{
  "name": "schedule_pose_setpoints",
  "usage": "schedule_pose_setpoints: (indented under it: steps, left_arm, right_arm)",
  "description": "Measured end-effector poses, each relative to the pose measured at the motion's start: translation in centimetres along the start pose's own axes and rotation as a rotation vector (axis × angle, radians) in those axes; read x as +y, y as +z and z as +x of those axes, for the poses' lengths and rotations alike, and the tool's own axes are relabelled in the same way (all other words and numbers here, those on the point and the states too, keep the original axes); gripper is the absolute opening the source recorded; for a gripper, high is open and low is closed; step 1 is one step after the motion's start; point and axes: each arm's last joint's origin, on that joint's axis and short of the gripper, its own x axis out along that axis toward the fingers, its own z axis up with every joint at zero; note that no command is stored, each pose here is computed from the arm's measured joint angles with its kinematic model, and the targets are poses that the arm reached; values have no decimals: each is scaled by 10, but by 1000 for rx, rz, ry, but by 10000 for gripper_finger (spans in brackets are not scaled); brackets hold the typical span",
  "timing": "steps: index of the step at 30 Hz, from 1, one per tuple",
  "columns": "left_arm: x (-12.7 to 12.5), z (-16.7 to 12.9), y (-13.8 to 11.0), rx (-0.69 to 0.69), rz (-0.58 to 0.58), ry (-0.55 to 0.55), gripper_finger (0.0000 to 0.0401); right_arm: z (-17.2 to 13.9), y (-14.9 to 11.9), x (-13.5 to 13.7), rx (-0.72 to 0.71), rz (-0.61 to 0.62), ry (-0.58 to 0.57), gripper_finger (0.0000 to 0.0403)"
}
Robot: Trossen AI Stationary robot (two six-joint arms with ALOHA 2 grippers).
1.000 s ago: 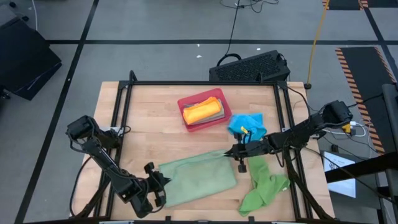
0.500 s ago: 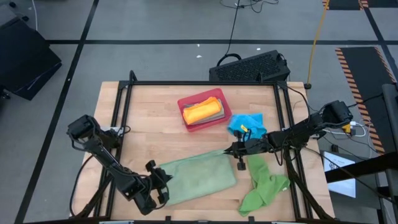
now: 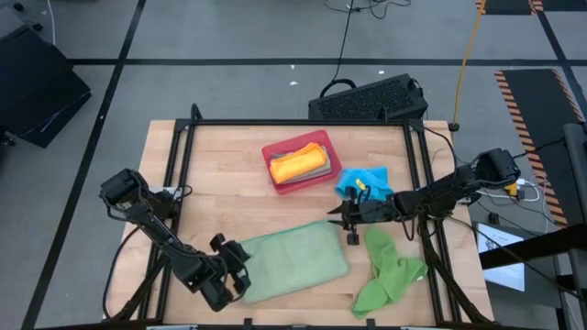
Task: Fold microfiber towels
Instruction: Fold the light green microfiber cloth
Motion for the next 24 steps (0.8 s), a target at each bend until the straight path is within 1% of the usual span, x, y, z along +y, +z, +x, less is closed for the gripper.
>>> schedule_pose_setpoints:
  steps: [4,9,13,19,21,24]
  left_arm:
    - [5,0,0,-1,-6,46,9]
    - [11,2,1,10,-43,100,41]
    - [15,1,1,12,-63,133,47]
    - [19,1,1,13,-85,165,40]
    - [22,0,1,12,-103,195,40]
    - [30,-2,0,20,-161,271,42]
  right_arm:
    - [1,0,-4,1,8,-11,139]
    - [1,0,-4,2,8,-10,156]
    - [0,-2,-2,12,3,4,156]
    - [-4,-23,-2,69,-5,8,147]
    - [-5,-29,-2,83,11,13,145]
    - [-6,-34,-3,85,23,30,141]
